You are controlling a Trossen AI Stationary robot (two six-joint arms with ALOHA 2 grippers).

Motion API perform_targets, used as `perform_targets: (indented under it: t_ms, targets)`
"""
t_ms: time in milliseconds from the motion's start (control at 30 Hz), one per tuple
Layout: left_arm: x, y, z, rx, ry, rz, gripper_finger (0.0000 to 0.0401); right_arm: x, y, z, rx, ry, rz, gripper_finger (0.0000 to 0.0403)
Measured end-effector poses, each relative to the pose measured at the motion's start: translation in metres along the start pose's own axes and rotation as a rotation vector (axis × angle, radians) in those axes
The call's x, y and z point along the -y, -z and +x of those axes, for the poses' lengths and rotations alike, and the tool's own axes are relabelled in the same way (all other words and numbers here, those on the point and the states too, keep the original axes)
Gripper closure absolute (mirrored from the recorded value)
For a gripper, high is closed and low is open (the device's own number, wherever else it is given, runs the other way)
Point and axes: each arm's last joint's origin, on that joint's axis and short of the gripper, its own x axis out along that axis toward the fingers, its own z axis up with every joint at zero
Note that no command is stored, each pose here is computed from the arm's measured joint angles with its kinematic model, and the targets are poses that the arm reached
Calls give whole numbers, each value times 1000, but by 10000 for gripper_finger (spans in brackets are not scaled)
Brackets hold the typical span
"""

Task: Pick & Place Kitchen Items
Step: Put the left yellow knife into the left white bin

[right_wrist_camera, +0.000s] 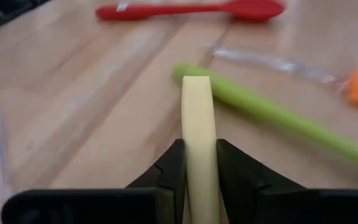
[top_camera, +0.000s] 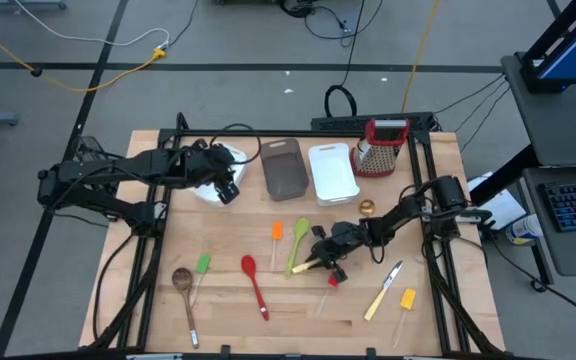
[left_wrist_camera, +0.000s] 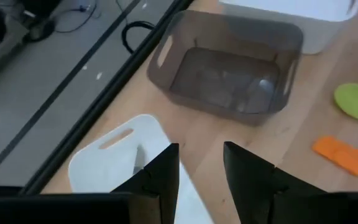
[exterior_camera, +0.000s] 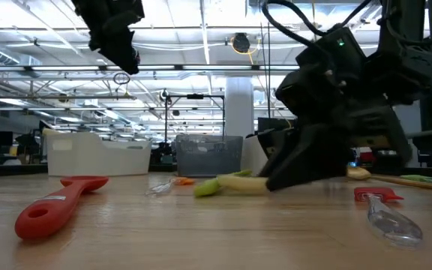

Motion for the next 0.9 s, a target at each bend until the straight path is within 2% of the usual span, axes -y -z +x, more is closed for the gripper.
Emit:
perform_targets:
  t_ms: [267, 367, 433, 500, 667, 800, 900]
  targets:
    - [-3, -3, 2, 15, -4, 15, 272, 2, -22, -13, 31, 100, -28, 333]
    - [-5, -2, 3, 4, 0, 115, 272, 4, -30, -19, 36, 171, -59, 336]
    - [-5, -2, 3, 3, 30, 214, 272, 6, -33, -23, 32, 205, -66, 337]
    - [-3, -3, 4, 18, 71, 251, 272, 11, -38, -27, 50, 247, -69, 335]
    - [5, -3, 14, 92, 208, 256, 272, 25, -39, -33, 38, 359, -80, 331]
    - [11, 3, 28, 168, 235, 241, 272, 37, -37, -37, 29, 445, -69, 334]
    - [14, 11, 39, 197, 251, 273, 272, 44, -36, -40, 36, 474, -37, 333]
